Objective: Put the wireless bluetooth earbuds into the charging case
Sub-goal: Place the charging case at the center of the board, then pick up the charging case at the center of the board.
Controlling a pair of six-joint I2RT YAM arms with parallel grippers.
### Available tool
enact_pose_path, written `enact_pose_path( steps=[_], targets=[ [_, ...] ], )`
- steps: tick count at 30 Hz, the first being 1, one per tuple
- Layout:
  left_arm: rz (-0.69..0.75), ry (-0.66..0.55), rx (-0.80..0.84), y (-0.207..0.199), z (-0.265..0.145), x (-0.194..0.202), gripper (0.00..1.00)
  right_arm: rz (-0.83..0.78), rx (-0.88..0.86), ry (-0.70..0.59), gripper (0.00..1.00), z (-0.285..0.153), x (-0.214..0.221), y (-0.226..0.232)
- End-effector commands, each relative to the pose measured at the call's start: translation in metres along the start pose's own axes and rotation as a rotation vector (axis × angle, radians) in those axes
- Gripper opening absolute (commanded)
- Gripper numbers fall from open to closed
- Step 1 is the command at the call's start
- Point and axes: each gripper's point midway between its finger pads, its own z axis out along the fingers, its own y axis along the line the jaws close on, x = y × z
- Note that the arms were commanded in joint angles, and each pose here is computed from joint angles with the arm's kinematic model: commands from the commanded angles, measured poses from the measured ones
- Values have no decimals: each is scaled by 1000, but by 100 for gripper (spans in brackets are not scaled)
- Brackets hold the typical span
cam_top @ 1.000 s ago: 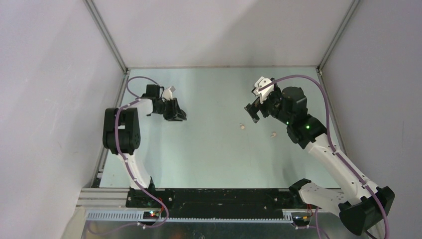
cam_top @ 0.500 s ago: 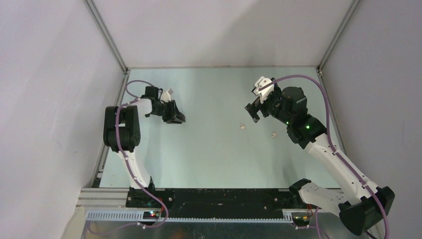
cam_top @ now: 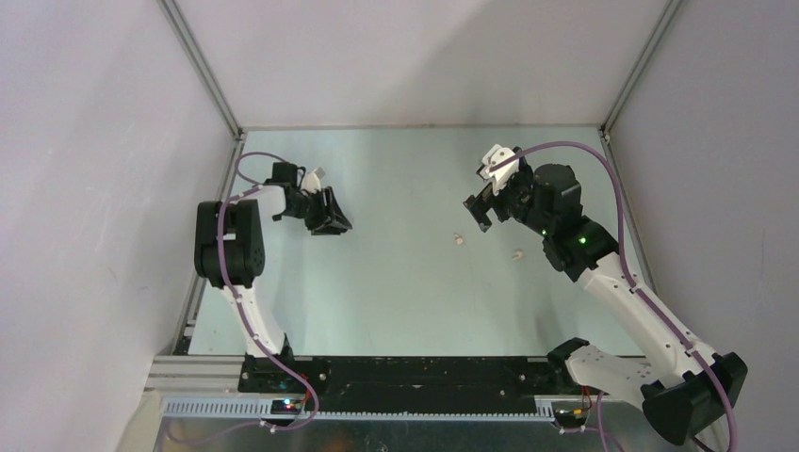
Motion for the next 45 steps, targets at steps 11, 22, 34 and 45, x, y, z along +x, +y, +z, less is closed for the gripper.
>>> enact_pose_path(
  steps=[11, 22, 34, 45],
  targets=[
    [-4, -32, -127, 24, -14, 1, 99, -20, 36, -37, 99, 0, -11, -8],
    [-30, -118, -224, 34, -39, -7, 99, -34, 59, -24, 99, 2, -9, -13],
    [89, -361, -200, -9, -96, -40, 99, -43, 67, -10, 99, 3, -6, -14],
    [522, -877, -230, -107, -240, -87, 99, -23, 290, -23, 100, -10, -7, -55]
  ],
)
